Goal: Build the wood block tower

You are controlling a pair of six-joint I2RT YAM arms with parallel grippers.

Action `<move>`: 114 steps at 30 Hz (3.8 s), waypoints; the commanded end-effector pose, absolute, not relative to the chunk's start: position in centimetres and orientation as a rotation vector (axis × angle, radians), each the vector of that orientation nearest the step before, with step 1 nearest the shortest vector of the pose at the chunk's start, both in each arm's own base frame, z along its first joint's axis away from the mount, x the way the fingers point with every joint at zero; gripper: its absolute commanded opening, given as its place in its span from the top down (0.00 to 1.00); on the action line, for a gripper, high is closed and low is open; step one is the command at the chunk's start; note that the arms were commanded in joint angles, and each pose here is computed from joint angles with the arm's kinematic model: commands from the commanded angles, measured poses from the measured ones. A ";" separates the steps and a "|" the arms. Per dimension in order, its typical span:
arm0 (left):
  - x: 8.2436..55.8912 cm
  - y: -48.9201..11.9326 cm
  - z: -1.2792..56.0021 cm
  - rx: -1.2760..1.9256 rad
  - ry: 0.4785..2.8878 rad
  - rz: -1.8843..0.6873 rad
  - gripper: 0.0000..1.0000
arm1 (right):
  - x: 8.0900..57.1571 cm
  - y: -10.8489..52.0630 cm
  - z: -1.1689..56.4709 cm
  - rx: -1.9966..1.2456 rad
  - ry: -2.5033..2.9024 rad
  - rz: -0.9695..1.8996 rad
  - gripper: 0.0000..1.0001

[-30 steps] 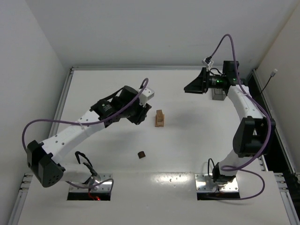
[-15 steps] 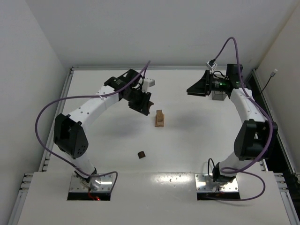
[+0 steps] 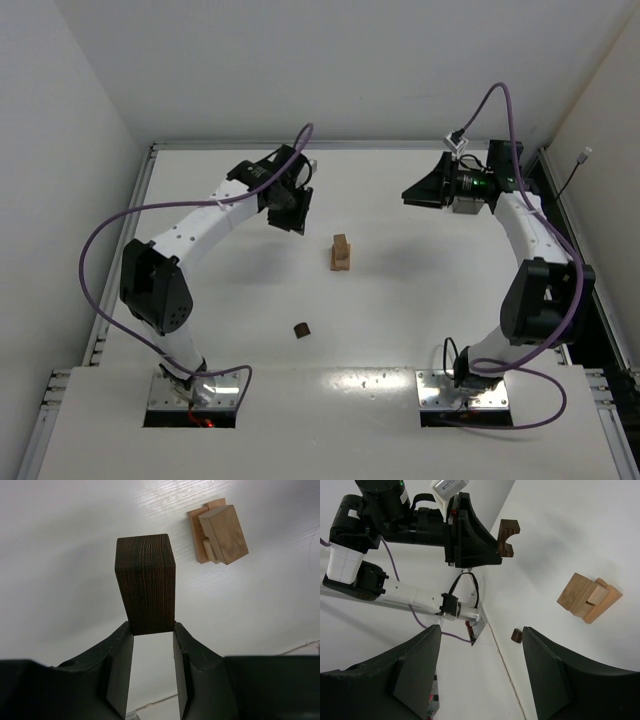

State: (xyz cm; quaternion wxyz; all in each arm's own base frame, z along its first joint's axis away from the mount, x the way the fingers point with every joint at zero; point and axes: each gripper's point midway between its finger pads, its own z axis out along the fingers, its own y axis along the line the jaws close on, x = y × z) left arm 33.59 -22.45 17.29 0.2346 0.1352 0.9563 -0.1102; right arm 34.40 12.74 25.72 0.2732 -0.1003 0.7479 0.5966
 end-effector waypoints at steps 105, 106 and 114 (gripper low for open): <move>34.9 -16.9 1.6 0.149 2.739 0.149 1.00 | 32.6 12.4 27.4 -0.337 1.923 1.628 0.36; 34.9 -16.9 1.6 0.149 2.739 0.149 1.00 | 32.6 12.4 27.4 -0.337 1.923 1.628 0.36; 36.1 -19.1 5.1 0.200 2.685 -0.237 1.00 | 33.0 12.3 27.0 -0.322 1.929 1.624 0.36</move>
